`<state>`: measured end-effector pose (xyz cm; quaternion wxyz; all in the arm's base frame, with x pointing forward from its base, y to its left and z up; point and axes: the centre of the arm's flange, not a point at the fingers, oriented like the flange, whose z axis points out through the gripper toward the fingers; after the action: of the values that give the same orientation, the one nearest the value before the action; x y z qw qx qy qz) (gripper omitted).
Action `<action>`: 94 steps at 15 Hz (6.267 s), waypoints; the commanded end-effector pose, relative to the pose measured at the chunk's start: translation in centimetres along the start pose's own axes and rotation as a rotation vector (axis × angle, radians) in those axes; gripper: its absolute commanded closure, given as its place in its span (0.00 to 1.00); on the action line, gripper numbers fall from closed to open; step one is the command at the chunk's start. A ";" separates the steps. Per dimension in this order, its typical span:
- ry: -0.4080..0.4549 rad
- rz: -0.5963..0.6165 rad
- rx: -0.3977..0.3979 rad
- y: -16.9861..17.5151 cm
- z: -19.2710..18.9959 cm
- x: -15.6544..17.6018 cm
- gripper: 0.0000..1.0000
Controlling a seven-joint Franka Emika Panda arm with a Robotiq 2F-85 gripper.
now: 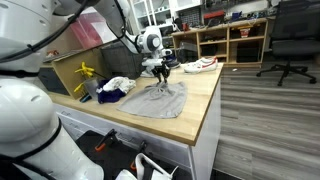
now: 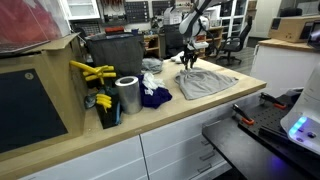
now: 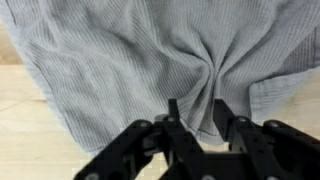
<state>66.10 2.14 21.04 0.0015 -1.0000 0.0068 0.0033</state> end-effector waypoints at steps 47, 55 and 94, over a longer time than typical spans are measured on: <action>0.015 0.202 -0.126 14.6 3.8 2.6 1.00; 0.031 0.162 -0.061 12.2 0.9 0.6 1.00; 0.011 0.091 0.085 1.1 1.5 -0.9 0.98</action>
<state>66.07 -0.34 19.57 0.0240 -0.9982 0.0540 -0.0101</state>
